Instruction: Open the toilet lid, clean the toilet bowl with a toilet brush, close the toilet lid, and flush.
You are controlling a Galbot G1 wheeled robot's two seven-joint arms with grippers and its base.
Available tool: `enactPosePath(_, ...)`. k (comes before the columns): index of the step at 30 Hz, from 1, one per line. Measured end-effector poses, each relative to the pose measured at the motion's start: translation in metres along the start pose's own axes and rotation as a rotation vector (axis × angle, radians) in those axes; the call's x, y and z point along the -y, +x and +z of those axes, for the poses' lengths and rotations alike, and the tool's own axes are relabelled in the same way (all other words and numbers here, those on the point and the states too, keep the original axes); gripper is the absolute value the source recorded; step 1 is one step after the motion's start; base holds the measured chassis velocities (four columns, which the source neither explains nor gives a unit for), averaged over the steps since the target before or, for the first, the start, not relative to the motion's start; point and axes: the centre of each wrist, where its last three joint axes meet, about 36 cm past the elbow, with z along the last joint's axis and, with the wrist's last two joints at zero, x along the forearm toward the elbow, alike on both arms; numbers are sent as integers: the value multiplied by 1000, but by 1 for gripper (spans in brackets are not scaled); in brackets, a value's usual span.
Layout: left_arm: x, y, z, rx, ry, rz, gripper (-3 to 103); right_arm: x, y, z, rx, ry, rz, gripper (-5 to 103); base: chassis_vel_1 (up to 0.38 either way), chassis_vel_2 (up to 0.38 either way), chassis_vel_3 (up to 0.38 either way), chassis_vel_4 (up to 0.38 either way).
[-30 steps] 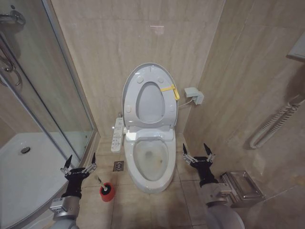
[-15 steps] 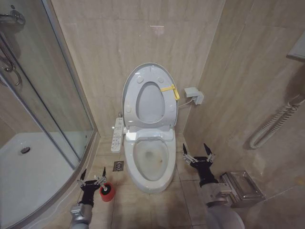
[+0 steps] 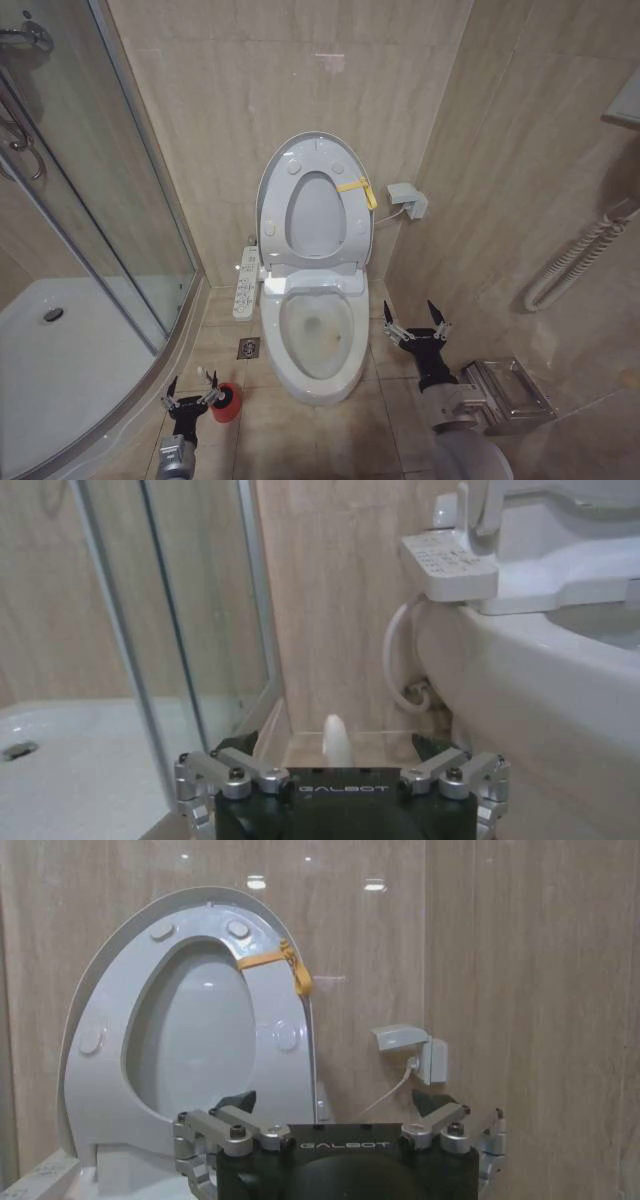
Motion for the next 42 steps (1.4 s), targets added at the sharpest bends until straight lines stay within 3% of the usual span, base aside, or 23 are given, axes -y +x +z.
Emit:
enactPosePath(6, -4, -21, 21, 2, 6, 35, 100, 0, 0, 0, 0, 0, 0, 100, 0, 0, 0, 0)
enactPosePath(14, -9, -40, 28, 5, 4, 52, 102, 0, 0, 0, 0, 0, 0, 100, 0, 0, 0, 0)
enactPosePath(20, -6, -40, 28, 6, 7, 60, 102, 0, 0, 0, 0, 0, 0, 100, 0, 0, 0, 0)
enactPosePath(21, -5, -39, 28, 6, 6, 61, 98, 0, 0, 0, 0, 0, 0, 100, 0, 0, 0, 0)
enactPosePath(42, -9, -24, 32, 10, -5, 64, 100, 0, 0, 0, 0, 0, 0, 100, -11, 11, 10, -12)
